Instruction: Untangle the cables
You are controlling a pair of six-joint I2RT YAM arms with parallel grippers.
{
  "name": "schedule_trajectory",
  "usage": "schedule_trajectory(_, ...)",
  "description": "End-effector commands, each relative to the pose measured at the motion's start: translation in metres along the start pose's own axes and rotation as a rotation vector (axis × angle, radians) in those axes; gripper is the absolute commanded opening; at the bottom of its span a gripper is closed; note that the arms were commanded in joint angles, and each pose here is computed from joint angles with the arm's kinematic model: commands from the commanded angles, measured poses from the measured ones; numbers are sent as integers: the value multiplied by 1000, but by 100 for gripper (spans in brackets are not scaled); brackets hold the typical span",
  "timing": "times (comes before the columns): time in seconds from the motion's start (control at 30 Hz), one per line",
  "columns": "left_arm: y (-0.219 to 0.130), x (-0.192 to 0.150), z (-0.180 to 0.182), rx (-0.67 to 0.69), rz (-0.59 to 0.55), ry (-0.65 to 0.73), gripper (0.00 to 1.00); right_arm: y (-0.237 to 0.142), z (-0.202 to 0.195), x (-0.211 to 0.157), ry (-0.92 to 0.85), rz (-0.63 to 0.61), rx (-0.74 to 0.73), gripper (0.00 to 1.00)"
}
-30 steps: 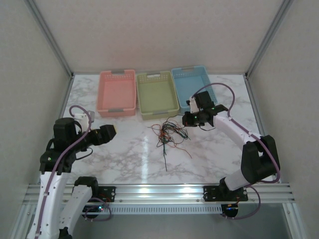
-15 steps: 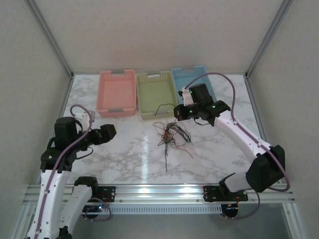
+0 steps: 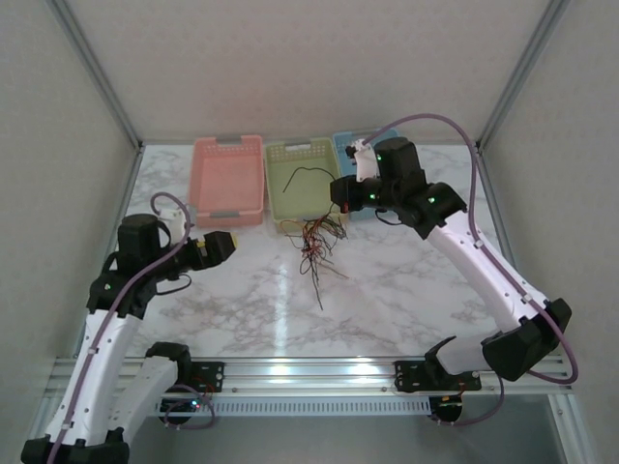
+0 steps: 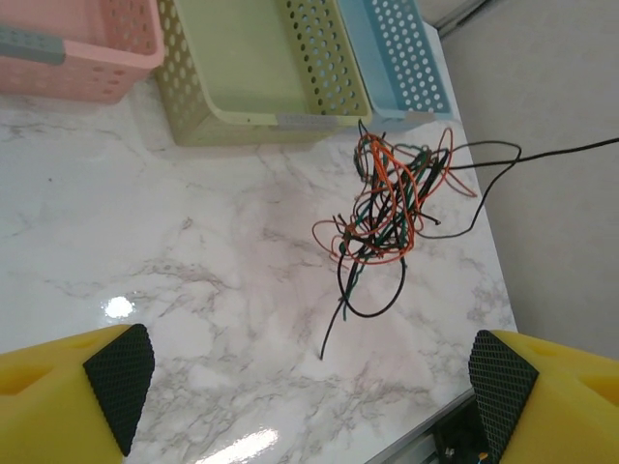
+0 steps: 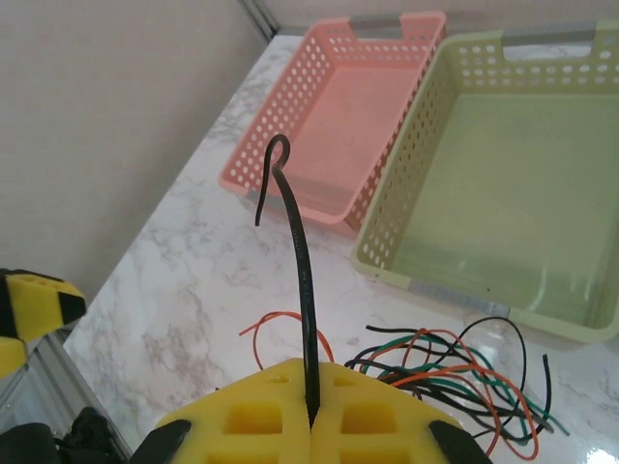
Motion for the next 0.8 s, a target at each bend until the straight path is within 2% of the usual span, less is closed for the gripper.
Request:
schedule_trajectory(0.0,10,6,-16,-48,0,36,87,-22,24,17,-4,-81,70,0)
schedule_trajectory(0.27,49,1,-38,-110,47,90,85,-17,29,21,36,-81,101,0)
schedule_trajectory(0.5,81,-10,-74,-205,95,229,85,-20,31,25,117,-93,105,0)
schedule_trajectory(0.77,87,-12,-84,-232,83,265,87,-40,42,31,112,-139,137,0)
Point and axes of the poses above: each hand's point on the last joint's axis, 136 mm out from that joint toward the fingers, its own y axis out along the fingers, its own z axis along the line the jaws close on, x = y × z, the point moved 8 cm from there along -y, back along the fingers, and after that the axes turned 4 degrees about y, right-handed, at the moved point
